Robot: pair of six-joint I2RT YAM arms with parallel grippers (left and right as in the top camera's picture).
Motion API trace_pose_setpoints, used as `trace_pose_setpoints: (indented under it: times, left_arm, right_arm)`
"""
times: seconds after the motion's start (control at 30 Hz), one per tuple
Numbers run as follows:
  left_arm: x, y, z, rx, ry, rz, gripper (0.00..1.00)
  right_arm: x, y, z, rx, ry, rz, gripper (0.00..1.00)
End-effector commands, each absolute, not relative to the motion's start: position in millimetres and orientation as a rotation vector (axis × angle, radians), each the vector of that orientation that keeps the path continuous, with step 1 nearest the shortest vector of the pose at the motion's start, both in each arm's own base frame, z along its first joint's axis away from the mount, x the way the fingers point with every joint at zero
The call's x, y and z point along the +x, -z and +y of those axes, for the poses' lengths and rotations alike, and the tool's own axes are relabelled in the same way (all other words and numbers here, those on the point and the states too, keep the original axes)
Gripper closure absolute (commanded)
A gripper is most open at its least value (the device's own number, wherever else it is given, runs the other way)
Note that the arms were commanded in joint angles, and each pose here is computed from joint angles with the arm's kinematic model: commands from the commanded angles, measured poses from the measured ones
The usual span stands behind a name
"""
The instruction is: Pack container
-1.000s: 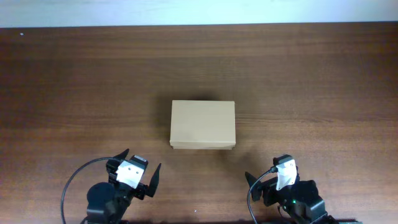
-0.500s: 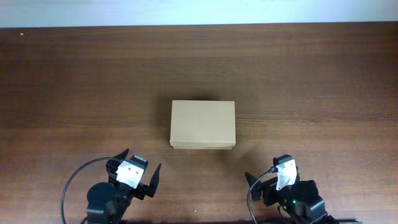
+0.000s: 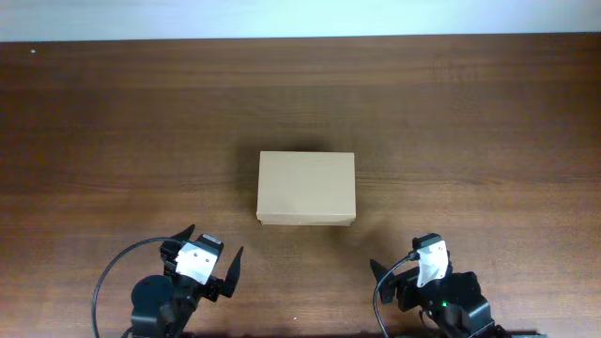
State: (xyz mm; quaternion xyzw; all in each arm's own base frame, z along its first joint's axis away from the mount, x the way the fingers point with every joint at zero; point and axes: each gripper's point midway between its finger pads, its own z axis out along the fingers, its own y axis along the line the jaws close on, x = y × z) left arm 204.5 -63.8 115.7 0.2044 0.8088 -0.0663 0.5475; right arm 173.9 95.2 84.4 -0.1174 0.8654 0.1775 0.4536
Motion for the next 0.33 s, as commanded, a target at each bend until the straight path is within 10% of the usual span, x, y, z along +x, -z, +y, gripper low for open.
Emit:
trace_pose_setpoints:
  times: [0.0,0.3]
  left_arm:
    - [205.6,-117.0,-61.2,0.487,0.132,1.905,0.00]
    - [205.6,-117.0,-61.2,0.487,0.132,1.905,0.00]
  right_arm:
    - [174.4,-83.5,94.6,-0.297,-0.425,2.129,0.01]
    - [174.4,-83.5,94.6,-0.297,-0.425,2.129,0.01]
